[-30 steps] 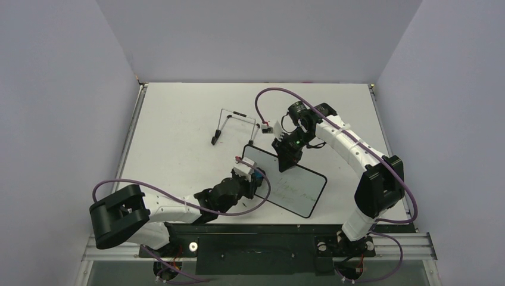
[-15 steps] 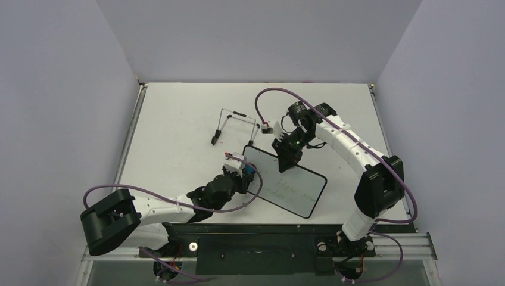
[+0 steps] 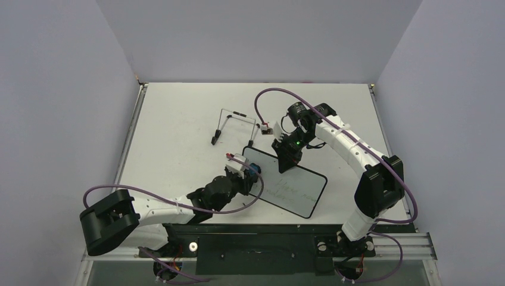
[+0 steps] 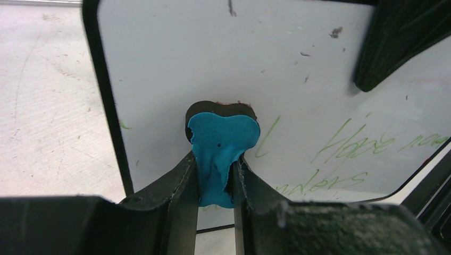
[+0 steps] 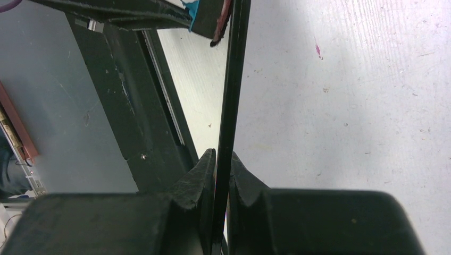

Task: Erase the whiteboard
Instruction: Erase the whiteboard at the whiteboard stand.

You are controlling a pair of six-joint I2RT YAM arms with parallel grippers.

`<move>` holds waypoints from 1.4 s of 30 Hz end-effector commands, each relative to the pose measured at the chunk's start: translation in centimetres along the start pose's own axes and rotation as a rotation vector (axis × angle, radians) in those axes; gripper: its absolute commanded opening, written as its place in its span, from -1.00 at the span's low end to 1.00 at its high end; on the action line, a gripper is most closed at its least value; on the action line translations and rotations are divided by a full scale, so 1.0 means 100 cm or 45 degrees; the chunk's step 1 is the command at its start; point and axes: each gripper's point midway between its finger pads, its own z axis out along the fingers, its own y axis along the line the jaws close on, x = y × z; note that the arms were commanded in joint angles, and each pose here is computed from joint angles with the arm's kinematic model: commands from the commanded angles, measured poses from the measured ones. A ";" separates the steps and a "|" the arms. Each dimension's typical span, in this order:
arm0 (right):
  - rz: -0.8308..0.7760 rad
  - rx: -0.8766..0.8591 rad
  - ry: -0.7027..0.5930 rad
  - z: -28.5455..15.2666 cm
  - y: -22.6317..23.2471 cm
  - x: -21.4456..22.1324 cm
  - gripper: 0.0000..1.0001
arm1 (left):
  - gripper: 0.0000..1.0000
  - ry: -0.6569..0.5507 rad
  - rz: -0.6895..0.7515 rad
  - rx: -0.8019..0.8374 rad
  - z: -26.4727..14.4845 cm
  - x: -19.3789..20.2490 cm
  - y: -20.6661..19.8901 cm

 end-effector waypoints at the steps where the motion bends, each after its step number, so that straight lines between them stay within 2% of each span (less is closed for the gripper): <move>1: -0.077 -0.213 -0.090 0.002 0.041 -0.013 -1.00 | -1.00 -0.122 -0.084 -0.070 0.001 -0.026 0.015; 14: -0.074 -0.215 -0.086 0.002 0.041 -0.013 -1.00 | -1.00 -0.118 -0.118 0.006 0.004 -0.028 0.006; 18: -0.076 -0.218 -0.085 0.003 0.041 -0.013 -1.00 | -1.00 -0.075 -0.119 0.027 0.010 -0.020 0.002; 26: -0.082 -0.220 -0.086 0.002 0.042 -0.013 -1.00 | -1.00 -0.038 -0.055 0.002 0.028 -0.013 -0.029; 30: -0.082 -0.220 -0.084 0.003 0.041 -0.012 -1.00 | -1.00 -0.022 -0.060 -0.089 0.029 -0.010 -0.020; 34: -0.081 -0.221 -0.084 0.003 0.042 -0.012 -1.00 | -1.00 -0.013 -0.071 -0.331 0.019 -0.004 0.026; 37: -0.079 -0.210 -0.078 0.003 0.040 -0.012 -1.00 | -1.00 -0.019 -0.115 -0.425 0.008 -0.006 0.054; 39: -0.074 -0.184 -0.076 0.004 0.035 -0.013 -1.00 | -1.00 -0.047 -0.113 -0.407 0.002 -0.011 0.058; 42: -0.018 -0.109 -0.072 0.005 0.023 -0.014 -1.00 | -1.00 -0.137 -0.101 -0.221 -0.006 -0.031 0.035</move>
